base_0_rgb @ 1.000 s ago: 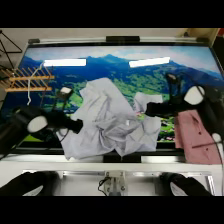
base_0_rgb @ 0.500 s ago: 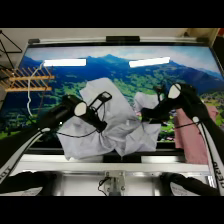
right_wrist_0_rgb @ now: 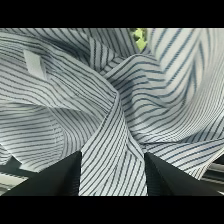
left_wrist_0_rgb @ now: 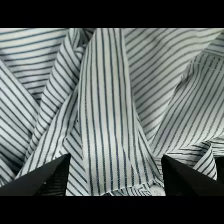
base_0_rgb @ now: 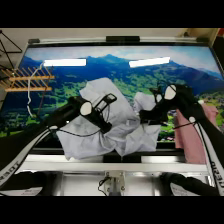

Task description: Fold the shirts.

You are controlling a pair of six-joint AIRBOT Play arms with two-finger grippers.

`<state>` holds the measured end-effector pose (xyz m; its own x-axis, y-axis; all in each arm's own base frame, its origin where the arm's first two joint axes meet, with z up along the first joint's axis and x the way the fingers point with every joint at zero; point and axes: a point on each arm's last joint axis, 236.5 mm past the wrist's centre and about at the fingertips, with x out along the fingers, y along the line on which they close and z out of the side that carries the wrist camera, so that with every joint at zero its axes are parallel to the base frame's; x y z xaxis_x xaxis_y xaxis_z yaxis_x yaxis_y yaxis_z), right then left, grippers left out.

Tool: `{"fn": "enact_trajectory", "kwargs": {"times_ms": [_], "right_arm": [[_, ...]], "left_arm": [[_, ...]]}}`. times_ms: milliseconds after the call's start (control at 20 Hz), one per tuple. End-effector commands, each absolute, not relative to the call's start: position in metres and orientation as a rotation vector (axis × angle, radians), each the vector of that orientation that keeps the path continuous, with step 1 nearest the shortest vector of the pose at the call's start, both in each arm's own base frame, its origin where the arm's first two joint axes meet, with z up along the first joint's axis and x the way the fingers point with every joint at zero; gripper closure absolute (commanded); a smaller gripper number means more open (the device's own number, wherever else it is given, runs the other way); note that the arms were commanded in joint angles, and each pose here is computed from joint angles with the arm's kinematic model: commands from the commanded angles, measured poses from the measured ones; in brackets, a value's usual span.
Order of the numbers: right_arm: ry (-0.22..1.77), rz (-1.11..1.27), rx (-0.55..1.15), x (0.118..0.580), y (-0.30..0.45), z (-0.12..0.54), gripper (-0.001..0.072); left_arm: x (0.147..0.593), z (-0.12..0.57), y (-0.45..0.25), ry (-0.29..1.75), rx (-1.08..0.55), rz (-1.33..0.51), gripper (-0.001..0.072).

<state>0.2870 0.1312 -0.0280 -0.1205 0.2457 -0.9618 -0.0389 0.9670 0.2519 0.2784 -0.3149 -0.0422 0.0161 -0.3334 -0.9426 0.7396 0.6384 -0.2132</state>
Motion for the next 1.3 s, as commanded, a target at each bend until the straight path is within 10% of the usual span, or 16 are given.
{"fn": "enact_trajectory", "kwargs": {"times_ms": [0,550,600,700,900,1050,1250], "right_arm": [[1.678,0.239,0.073,0.281,0.139,-0.031,0.0199],[1.736,0.197,0.134,0.279,0.158,-0.054,0.0199],[1.757,0.192,0.127,0.276,0.157,-0.059,0.0199],[1.797,0.194,0.113,0.27,0.156,-0.063,0.0199],[1.876,0.225,0.073,0.251,0.152,-0.059,0.0211],[1.967,0.278,0.027,0.23,0.148,-0.051,0.065],[1.879,0.301,-0.065,0.246,0.137,-0.038,0.0648]], "left_arm": [[0.276,-0.044,-0.318,1.314,0.39,-0.886,0.0012],[0.267,-0.066,-0.323,1.36,0.415,-0.897,0.0027],[0.266,-0.072,-0.321,1.381,0.419,-0.893,0.0087],[0.264,-0.077,-0.315,1.411,0.43,-0.885,0.0485],[0.275,-0.064,-0.303,1.404,0.419,-0.861,0.0652],[0.293,-0.043,-0.3,1.362,0.392,-0.845,0.0652],[0.33,0.008,-0.297,1.26,0.336,-0.81,0.0653]]}}
